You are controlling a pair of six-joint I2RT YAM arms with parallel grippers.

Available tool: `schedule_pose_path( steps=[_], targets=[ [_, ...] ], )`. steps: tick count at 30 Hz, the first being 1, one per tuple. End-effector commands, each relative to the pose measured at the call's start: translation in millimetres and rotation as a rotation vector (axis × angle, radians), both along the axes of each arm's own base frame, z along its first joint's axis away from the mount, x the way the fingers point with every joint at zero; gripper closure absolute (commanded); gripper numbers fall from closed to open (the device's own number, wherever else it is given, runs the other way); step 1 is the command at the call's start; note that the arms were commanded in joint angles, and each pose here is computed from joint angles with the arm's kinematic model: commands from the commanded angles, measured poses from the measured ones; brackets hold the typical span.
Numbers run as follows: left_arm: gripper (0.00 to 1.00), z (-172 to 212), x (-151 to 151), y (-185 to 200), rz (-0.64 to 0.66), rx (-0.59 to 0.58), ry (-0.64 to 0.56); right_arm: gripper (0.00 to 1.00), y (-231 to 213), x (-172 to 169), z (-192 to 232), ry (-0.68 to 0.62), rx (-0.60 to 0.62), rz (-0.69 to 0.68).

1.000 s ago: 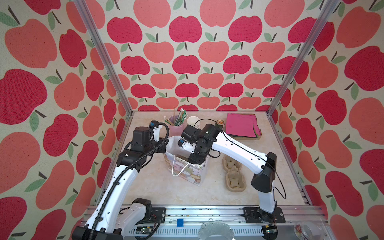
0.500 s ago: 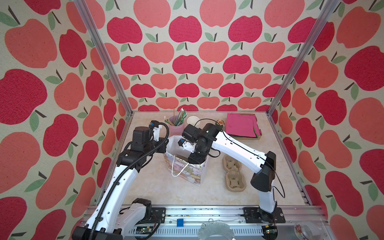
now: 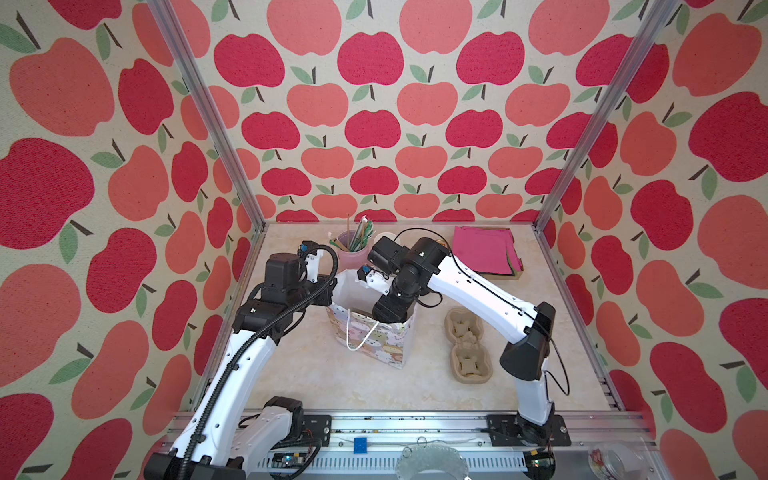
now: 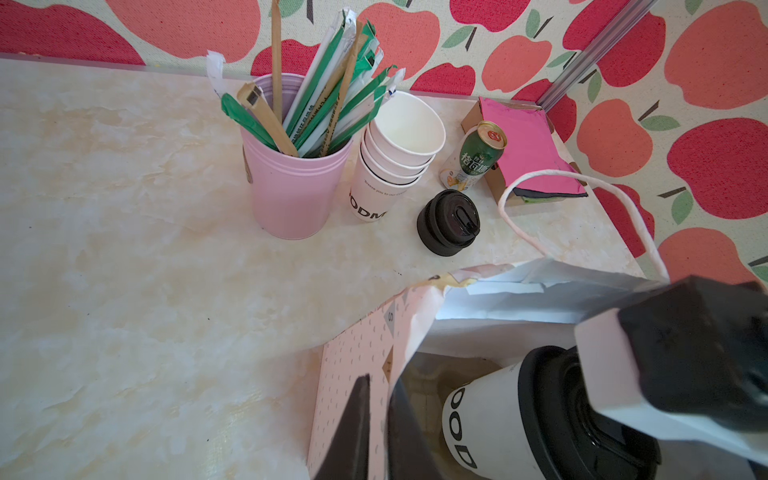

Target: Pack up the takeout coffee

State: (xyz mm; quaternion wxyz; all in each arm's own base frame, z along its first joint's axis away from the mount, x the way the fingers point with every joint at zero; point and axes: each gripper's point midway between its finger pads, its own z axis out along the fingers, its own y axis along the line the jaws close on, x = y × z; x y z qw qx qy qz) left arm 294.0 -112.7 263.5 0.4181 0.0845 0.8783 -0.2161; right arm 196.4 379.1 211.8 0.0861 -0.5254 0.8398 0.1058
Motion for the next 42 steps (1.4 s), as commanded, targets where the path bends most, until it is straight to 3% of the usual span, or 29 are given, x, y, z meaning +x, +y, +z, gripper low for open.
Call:
schedule_pose_path(
  steps=[1,42],
  targets=[
    [0.87,-1,2,1,0.01,-0.009,-0.002,0.34,-6,2,-14,0.018,-0.061,-0.02],
    [0.87,-2,0,3,0.018,-0.009,-0.001,0.34,-22,-3,-63,0.031,-0.246,0.03]
  ],
)
